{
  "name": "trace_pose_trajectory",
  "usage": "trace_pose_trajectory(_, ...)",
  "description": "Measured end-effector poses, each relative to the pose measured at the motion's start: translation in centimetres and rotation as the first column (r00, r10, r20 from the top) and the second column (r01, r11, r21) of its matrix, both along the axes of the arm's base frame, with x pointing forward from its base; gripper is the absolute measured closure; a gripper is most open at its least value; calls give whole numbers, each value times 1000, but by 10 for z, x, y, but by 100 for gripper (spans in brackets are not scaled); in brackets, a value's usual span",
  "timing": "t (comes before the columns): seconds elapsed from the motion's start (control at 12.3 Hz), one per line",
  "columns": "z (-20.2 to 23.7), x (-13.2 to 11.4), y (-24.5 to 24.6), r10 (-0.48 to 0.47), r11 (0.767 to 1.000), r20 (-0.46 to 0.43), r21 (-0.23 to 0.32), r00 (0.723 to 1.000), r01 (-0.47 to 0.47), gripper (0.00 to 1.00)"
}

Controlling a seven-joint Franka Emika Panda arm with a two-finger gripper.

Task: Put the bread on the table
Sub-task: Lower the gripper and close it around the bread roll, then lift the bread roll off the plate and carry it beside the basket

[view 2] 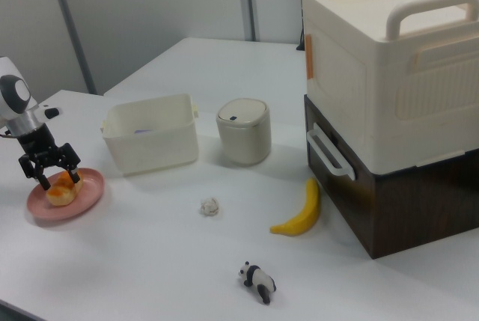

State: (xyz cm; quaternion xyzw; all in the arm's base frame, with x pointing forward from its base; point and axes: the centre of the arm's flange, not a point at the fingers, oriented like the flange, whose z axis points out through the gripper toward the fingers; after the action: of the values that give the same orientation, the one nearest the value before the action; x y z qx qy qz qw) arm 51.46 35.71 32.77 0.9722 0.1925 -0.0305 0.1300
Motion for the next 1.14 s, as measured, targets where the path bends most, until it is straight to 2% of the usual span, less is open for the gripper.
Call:
trace_pose_trajectory(0.08, -5, 1, -1, 1, 1000, -8, -3, 1000, -1, 0)
trace_pose_trajectory(0.24, -9, 2, -3, 0, 1000, -16, -6, 1000, 0, 9)
trace_pose_trajectory(0.33, -10, 2, -3, 0, 1000, -16, -6, 1000, -1, 18)
trace_pose_trajectory(0.49, -9, 2, -3, 1, 1000, -15, -6, 1000, -1, 53)
trace_pose_trajectory(0.65, -9, 3, -4, -1, 1000, -15, -5, 1000, 1, 80)
trace_pose_trajectory(0.73, -9, 4, -5, -4, 1000, -14, -5, 1000, 4, 88)
trace_pose_trajectory(0.98, 13, 26, -27, -45, 999, 20, 16, 999, 45, 88)
trace_pose_trajectory(1.14, 66, 45, -55, -59, 997, 72, 56, 996, 55, 88)
